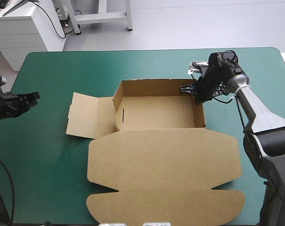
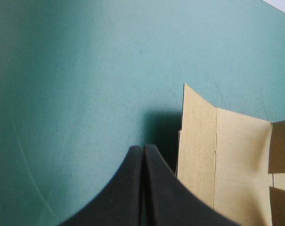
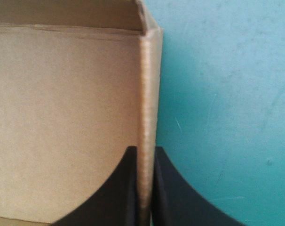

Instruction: Fold the box

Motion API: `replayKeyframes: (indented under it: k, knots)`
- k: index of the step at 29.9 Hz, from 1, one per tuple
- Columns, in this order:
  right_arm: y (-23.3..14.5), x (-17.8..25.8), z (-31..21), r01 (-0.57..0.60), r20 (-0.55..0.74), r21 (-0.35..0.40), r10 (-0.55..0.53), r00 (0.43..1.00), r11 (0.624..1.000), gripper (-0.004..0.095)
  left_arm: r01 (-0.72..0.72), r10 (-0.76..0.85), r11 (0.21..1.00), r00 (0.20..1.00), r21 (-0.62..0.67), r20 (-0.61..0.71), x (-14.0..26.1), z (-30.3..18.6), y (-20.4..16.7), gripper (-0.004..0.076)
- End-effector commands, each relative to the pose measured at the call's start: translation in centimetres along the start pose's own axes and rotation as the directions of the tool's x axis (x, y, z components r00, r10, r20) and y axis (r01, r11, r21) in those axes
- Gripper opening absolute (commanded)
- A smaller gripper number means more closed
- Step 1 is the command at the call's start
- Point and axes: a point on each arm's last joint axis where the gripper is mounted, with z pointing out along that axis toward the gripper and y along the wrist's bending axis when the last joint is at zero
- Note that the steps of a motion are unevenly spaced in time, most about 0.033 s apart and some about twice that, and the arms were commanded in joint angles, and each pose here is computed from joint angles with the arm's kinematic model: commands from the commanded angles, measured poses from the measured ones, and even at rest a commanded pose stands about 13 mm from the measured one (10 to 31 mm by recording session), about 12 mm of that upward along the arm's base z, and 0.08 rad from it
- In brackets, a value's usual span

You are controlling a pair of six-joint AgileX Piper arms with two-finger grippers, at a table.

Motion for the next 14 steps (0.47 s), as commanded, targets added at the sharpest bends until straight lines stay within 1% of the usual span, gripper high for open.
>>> replayKeyframes:
  k: [1, 3, 5, 7, 10, 13, 14]
  knots:
    - [0.0, -0.5, -3.1, 0.006, 0.12, 0.009, -0.007, 0.993, 1.0, 0.0, 0.015, -0.017, 1.0, 0.995, 0.024, 0.101, -1.2, -1.5, -1.1, -0.001]
    - [0.0, -0.7, -3.3, 0.007, 0.136, 0.007, -0.008, 0.991, 1.0, 0.0042, 0.015, -0.017, 1.0, 0.995, 0.024, 0.101, -1.2, -1.5, -1.1, -0.001]
    - [0.1, -0.9, -3.6, 0.008, 0.155, 0.002, -0.008, 0.988, 1.0, 0.0122, 0.015, -0.017, 1.0, 0.995, 0.023, 0.102, -1.2, -1.5, -1.1, -0.001]
    - [0.3, -1.1, -4.2, 0.01, 0.17, -0.003, -0.009, 0.985, 1.0, 0.0252, 0.015, -0.017, 1.0, 0.995, 0.023, 0.102, -1.2, -1.5, -1.1, -0.001]
    - [0.4, -1.3, -5.3, 0.014, 0.18, -0.004, -0.013, 0.984, 1.0, 0.048, 0.015, -0.017, 1.0, 0.995, 0.023, 0.102, -1.2, -1.5, -1.1, -0.001]
    - [0.5, -1.6, -6.6, 0.017, 0.211, -0.002, -0.016, 0.977, 1.0, 0.0734, 0.015, -0.017, 1.0, 0.995, 0.023, 0.102, -1.2, -1.5, -1.1, -0.001]
    - [0.6, -1.7, -7.1, 0.019, 0.226, -0.009, -0.016, 0.974, 1.0, 0.0791, 0.015, -0.017, 1.0, 0.995, 0.023, 0.102, -1.2, -1.5, -1.1, -0.001]
